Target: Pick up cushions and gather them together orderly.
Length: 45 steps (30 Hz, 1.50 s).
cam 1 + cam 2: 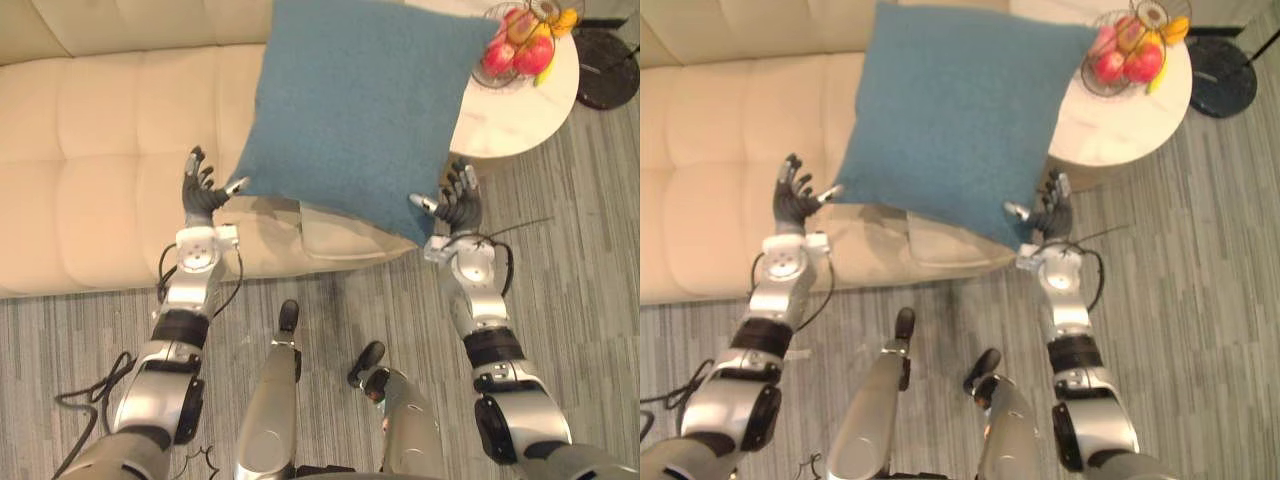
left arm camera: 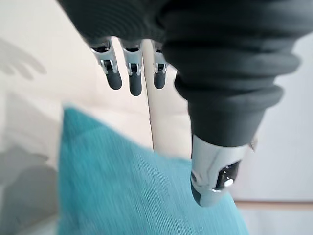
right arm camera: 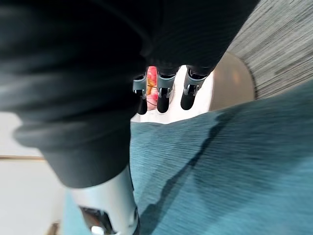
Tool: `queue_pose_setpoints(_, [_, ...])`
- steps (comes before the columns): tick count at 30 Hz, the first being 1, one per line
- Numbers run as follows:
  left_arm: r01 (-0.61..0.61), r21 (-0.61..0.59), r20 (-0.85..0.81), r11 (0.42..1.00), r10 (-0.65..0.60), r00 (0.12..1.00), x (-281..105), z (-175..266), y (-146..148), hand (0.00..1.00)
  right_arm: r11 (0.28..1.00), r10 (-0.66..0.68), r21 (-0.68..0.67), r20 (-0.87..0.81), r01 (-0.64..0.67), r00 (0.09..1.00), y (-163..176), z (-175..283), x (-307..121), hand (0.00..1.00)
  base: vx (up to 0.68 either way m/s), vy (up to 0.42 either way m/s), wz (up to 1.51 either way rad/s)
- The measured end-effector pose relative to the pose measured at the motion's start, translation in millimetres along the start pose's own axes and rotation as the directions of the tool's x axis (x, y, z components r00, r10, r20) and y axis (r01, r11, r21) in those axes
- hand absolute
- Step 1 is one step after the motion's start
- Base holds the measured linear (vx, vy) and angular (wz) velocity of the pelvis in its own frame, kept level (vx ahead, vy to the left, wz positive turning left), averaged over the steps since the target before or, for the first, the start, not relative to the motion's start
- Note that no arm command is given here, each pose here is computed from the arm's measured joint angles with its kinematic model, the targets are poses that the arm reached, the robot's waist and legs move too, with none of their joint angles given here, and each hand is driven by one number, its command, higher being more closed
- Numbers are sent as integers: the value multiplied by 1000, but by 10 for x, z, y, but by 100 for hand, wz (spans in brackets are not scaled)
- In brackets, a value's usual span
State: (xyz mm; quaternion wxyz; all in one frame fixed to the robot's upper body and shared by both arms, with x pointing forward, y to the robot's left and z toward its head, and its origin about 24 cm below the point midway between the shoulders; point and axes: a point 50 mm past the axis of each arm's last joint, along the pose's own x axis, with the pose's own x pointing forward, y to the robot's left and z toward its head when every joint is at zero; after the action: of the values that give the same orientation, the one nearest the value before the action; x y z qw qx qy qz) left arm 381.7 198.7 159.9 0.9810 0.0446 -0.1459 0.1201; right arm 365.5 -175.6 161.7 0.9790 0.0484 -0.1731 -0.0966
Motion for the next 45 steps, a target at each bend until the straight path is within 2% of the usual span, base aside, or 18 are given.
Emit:
queue_pose_setpoints(5, [39,-2,28,999,-39,999,194,252,-228,0,996,28,81,65,-33,998,243,244,130,0,12,-47,-13])
queue_pose_setpoints(13, [22,43,69,999,-25,997,341,488,-261,0,983,82,153,122,-101,989,551,486,208,0,20,-50,-15])
queue_pose_setpoints(14, [22,46,72,999,-25,997,344,497,-263,0,983,82,154,123,-100,989,553,491,210,100,-7,-26,-7])
queue_pose_setpoints(15, [20,56,80,998,-25,996,350,518,-268,100,983,83,155,127,-102,988,564,508,215,100,-18,-19,-10])
queue_pose_setpoints(24, [16,84,189,996,-31,981,414,869,-328,100,981,89,156,172,-117,981,605,680,287,100,-5,-3,-2])
queue_pose_setpoints(28, [23,19,247,1000,-27,969,382,1033,-381,100,976,87,183,152,-114,985,605,652,292,100,32,-27,-2])
queue_pose_setpoints(33, [82,-121,289,989,-44,956,248,1157,-610,100,975,54,213,72,-69,996,516,440,251,100,46,-27,3])
queue_pose_setpoints(37, [139,-186,283,973,-83,956,-19,974,-763,100,974,6,224,20,-10,1000,332,195,50,100,18,-17,4])
queue_pose_setpoints(41, [141,-246,210,959,-89,974,-265,665,-819,100,973,-22,231,1,21,1000,226,43,-201,100,32,-24,4])
queue_pose_setpoints(45, [110,-340,109,934,-77,991,-700,290,-780,100,969,-56,241,-28,61,998,130,-130,-666,100,36,-28,23])
